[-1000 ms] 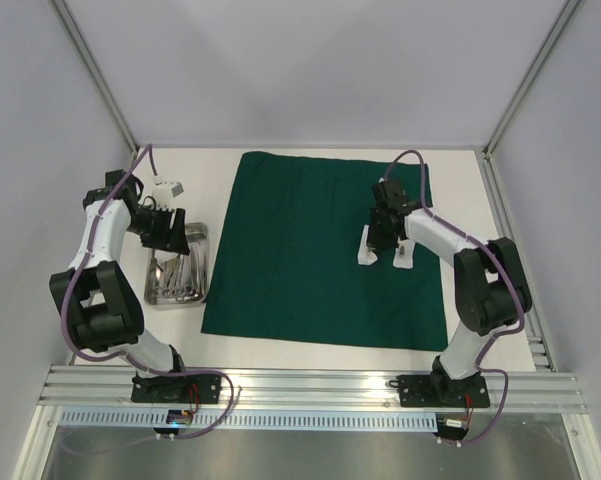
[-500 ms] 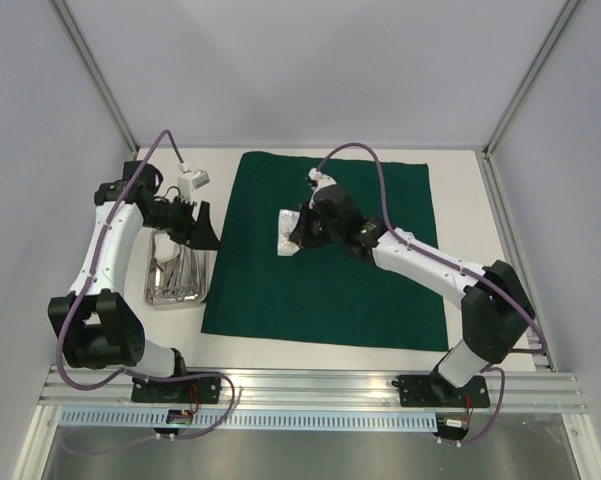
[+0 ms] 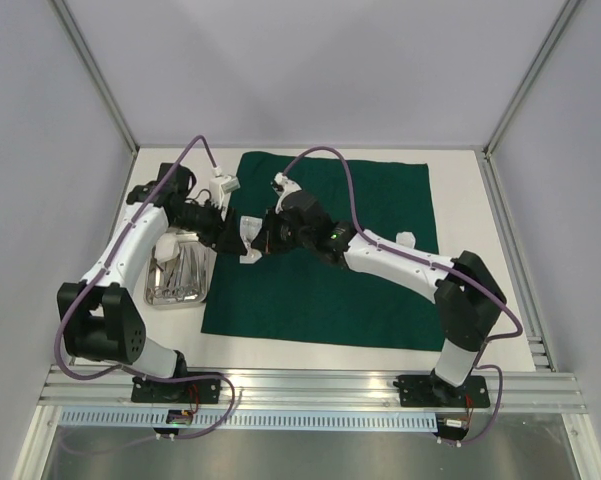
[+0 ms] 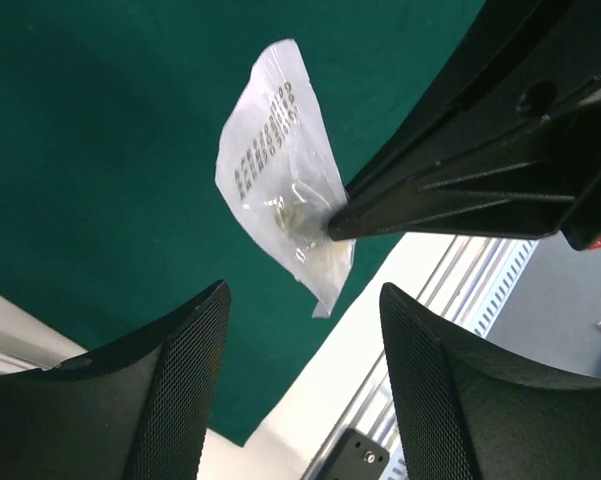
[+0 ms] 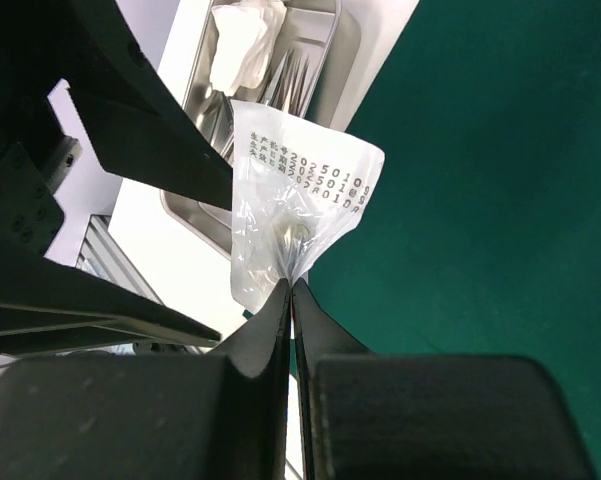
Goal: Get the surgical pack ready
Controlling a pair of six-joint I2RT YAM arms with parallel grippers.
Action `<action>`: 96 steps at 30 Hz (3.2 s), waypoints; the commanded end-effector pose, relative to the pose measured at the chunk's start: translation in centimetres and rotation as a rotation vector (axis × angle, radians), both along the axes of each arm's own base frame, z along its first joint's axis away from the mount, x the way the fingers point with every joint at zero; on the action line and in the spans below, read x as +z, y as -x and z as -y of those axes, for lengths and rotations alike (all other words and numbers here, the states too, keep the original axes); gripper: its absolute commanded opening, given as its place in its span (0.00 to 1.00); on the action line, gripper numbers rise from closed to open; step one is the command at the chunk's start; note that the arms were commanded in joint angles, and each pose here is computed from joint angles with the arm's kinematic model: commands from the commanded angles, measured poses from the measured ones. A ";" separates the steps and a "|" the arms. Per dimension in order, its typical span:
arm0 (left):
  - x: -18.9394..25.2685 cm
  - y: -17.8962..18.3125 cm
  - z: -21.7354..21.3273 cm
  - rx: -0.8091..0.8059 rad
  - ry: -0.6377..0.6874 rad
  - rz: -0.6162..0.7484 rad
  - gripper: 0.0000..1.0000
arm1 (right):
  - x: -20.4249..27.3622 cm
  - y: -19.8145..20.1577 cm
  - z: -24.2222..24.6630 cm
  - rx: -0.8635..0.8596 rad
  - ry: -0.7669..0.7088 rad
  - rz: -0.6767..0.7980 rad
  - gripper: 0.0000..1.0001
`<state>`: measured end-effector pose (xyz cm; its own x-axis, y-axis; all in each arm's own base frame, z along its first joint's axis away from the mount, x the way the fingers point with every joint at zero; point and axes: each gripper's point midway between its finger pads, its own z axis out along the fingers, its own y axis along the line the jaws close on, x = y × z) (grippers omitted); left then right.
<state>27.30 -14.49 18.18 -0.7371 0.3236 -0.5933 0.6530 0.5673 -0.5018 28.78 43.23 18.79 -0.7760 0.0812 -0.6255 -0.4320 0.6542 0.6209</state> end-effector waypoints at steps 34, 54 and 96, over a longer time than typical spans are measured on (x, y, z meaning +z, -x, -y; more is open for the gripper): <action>-8.2 -5.2 -14.1 0.395 -0.201 -0.234 0.00 | 0.1 -4.0 11.2 -0.224 0.138 0.020 0.60; -12.1 -6.2 -15.8 0.416 -0.187 -0.376 0.14 | -2.6 -6.8 24.1 -0.502 0.320 -0.047 0.61; -4.9 -4.4 -16.8 0.446 -0.303 -0.164 0.63 | -17.4 -6.6 38.5 -0.681 0.474 -0.462 0.08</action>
<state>32.13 2.78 11.53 -0.9352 0.0810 -0.3448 0.2076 0.9141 -0.3482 36.31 4.25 1.75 -0.8205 0.4380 -0.3675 0.3760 0.8976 0.2301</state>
